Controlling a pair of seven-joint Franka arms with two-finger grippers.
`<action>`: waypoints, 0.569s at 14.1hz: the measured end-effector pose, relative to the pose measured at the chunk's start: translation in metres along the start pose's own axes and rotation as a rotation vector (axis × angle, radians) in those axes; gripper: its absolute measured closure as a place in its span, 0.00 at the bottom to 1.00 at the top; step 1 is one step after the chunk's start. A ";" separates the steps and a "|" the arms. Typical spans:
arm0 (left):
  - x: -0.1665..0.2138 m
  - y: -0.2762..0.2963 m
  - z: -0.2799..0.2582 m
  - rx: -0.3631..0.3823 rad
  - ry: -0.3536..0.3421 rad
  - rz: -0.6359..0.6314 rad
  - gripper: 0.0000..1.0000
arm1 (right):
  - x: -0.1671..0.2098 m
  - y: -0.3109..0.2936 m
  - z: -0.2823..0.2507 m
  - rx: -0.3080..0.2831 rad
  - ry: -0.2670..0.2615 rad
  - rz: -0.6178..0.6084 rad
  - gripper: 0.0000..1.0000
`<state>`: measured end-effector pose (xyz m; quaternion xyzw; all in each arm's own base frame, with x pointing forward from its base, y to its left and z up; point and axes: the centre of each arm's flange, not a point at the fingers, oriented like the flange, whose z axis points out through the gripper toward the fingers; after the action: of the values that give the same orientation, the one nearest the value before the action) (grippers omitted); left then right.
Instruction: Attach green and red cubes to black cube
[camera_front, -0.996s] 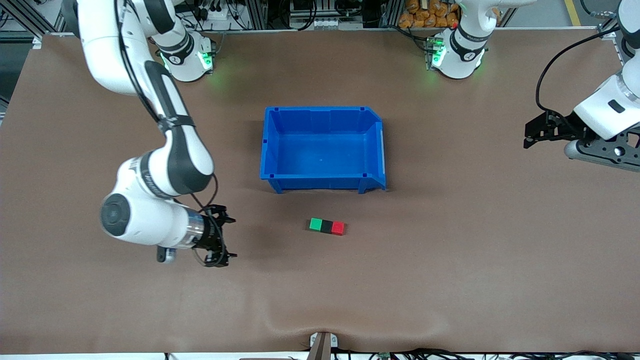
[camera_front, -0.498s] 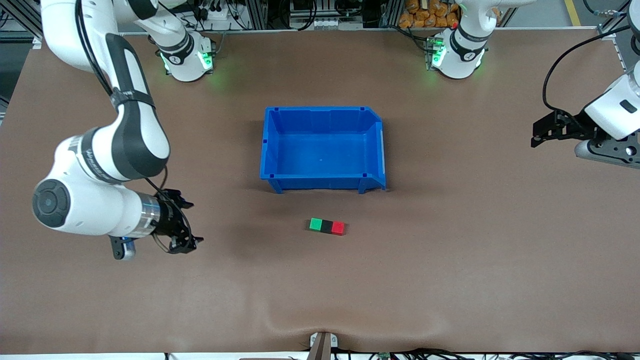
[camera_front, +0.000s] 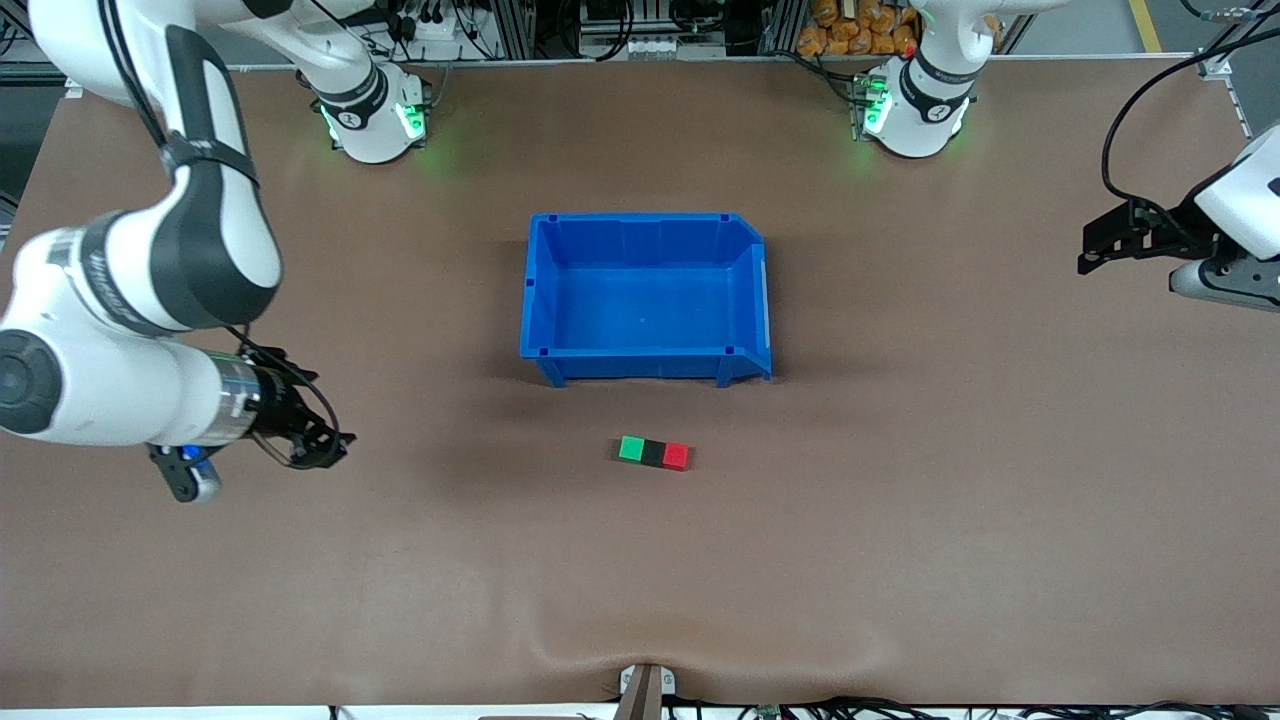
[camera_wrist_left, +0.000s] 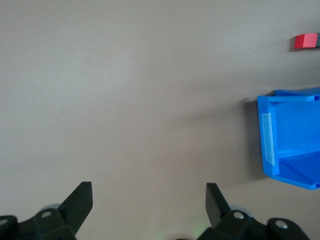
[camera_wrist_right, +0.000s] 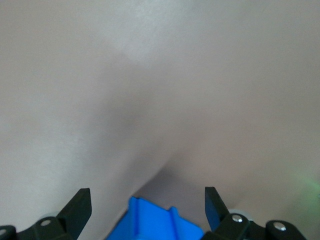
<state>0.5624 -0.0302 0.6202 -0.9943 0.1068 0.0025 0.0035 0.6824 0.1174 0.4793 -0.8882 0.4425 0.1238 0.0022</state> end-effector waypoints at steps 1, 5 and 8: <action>0.000 0.000 0.000 0.000 -0.002 0.000 0.00 | 0.005 0.010 -0.008 -0.004 -0.007 -0.027 0.00; 0.000 -0.001 0.000 0.000 -0.002 -0.001 0.00 | 0.018 0.042 -0.031 -0.024 -0.036 -0.126 0.00; 0.000 -0.001 0.000 0.000 -0.002 -0.001 0.00 | 0.025 0.058 -0.044 -0.035 -0.028 -0.208 0.00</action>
<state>0.5621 -0.0296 0.6201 -0.9943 0.1062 0.0037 0.0034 0.6611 0.0573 0.5220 -0.9274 0.3458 0.1429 0.0055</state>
